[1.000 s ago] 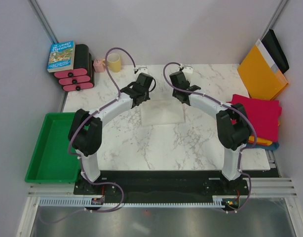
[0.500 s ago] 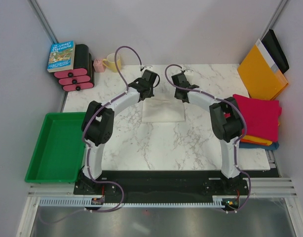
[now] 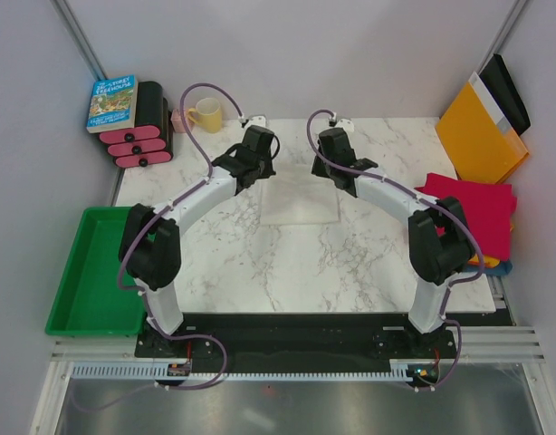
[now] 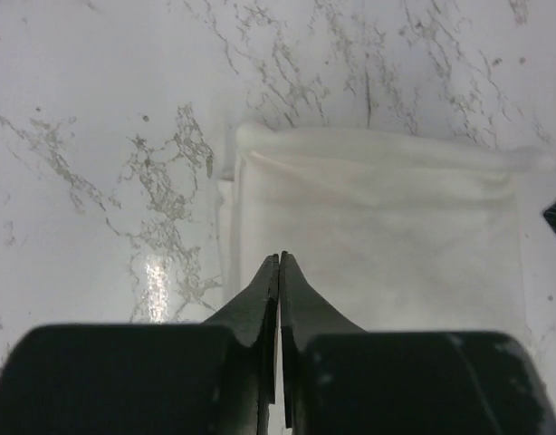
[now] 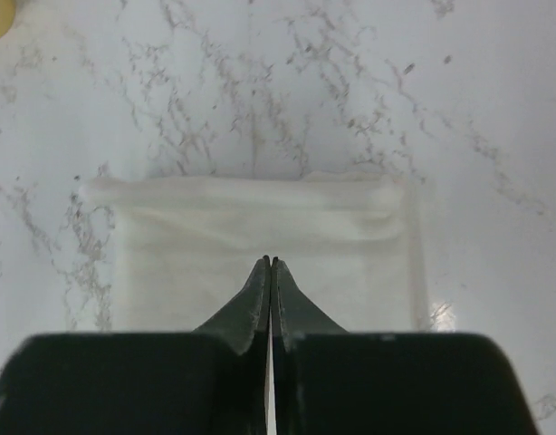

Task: Fold and stack the t-shirts
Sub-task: Smooth out wrinkles on the folded tshirt

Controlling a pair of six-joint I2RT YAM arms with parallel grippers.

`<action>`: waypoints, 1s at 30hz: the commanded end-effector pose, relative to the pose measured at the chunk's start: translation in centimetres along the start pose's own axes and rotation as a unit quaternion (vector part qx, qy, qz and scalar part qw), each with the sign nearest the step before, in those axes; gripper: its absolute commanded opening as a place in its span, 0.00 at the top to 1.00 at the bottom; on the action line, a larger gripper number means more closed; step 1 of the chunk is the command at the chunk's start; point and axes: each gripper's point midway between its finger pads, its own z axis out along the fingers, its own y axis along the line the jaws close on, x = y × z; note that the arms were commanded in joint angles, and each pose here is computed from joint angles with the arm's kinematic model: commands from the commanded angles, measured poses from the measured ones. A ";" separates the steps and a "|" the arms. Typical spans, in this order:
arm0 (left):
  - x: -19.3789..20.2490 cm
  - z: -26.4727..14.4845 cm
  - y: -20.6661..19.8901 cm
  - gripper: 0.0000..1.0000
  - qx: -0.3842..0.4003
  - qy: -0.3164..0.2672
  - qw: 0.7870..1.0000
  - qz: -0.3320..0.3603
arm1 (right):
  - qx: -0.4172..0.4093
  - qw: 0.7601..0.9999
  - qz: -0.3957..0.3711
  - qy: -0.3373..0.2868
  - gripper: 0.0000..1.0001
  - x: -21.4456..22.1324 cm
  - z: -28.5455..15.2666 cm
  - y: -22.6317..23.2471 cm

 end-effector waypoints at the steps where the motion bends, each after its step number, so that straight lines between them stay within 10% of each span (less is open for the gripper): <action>1: 3.7 -2.0 -3.3 0.98 0.069 0.040 0.996 -0.032 | -0.044 0.997 -0.002 0.056 1.00 5.3 -0.5 1.7; 17: 17.3 -3.2 -3.2 0.98 0.051 0.140 0.989 -0.004 | -0.018 0.987 -0.043 0.152 1.00 16.5 -2.8 -0.2; 24: 16.8 -5.4 -1.2 0.98 0.017 0.103 0.995 0.010 | -0.020 0.993 -0.046 0.111 1.00 13.3 -3.5 1.4; 30: 9.3 -8.6 -2.3 0.48 0.048 0.010 0.999 0.012 | -0.007 0.998 -0.062 0.023 0.49 3.7 -5.2 3.9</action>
